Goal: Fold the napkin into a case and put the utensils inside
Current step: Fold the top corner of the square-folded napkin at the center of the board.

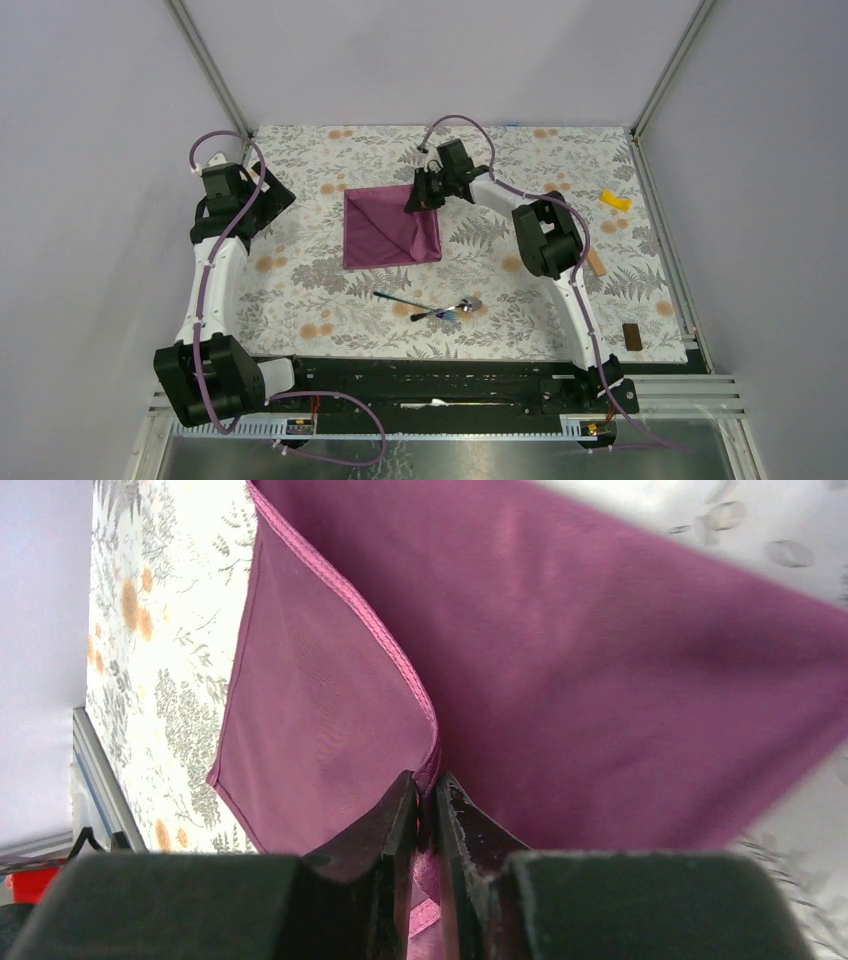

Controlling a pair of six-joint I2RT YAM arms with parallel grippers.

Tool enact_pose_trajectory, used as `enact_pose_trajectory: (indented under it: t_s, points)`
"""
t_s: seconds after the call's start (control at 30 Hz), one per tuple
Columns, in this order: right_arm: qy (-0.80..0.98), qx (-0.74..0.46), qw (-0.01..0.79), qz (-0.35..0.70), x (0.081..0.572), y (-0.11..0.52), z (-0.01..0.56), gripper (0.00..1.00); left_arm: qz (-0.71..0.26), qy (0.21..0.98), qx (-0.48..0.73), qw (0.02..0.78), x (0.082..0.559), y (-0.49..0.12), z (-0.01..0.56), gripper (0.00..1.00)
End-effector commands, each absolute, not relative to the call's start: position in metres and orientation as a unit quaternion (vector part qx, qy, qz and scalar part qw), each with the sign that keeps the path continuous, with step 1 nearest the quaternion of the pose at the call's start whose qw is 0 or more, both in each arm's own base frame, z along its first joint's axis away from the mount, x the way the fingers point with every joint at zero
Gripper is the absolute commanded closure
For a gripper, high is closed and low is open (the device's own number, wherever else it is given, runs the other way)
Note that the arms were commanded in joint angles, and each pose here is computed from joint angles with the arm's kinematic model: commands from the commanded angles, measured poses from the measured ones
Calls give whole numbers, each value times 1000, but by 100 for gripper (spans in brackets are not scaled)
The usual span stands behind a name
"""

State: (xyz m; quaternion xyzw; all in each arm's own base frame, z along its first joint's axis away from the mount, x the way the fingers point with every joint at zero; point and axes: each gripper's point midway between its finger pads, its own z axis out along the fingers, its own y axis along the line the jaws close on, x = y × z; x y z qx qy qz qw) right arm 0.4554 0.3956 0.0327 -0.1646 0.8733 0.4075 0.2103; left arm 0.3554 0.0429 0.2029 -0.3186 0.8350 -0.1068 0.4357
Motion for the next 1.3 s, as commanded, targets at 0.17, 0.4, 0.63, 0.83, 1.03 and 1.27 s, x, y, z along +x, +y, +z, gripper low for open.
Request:
enact_pose_trajectory:
  t_s: [0.17, 0.4, 0.63, 0.83, 1.03, 1.27]
  points:
    - [858, -178, 264, 404, 488, 382, 74, 81, -121, 831, -304, 450, 364, 41, 207, 4]
    - [860, -181, 270, 393, 501, 380, 73, 80, -123, 832, -304, 448, 364, 40, 206, 4]
    - [863, -182, 266, 390, 505, 380, 65, 80, -126, 833, -301, 447, 364, 39, 206, 4]
    - [865, -182, 267, 384, 510, 380, 61, 79, -127, 834, -301, 445, 365, 38, 205, 4]
    - [869, -180, 270, 373, 515, 375, 55, 79, -128, 834, -301, 444, 365, 38, 205, 4]
    - [871, -182, 275, 365, 519, 373, 54, 77, -133, 836, -297, 442, 366, 36, 203, 4]
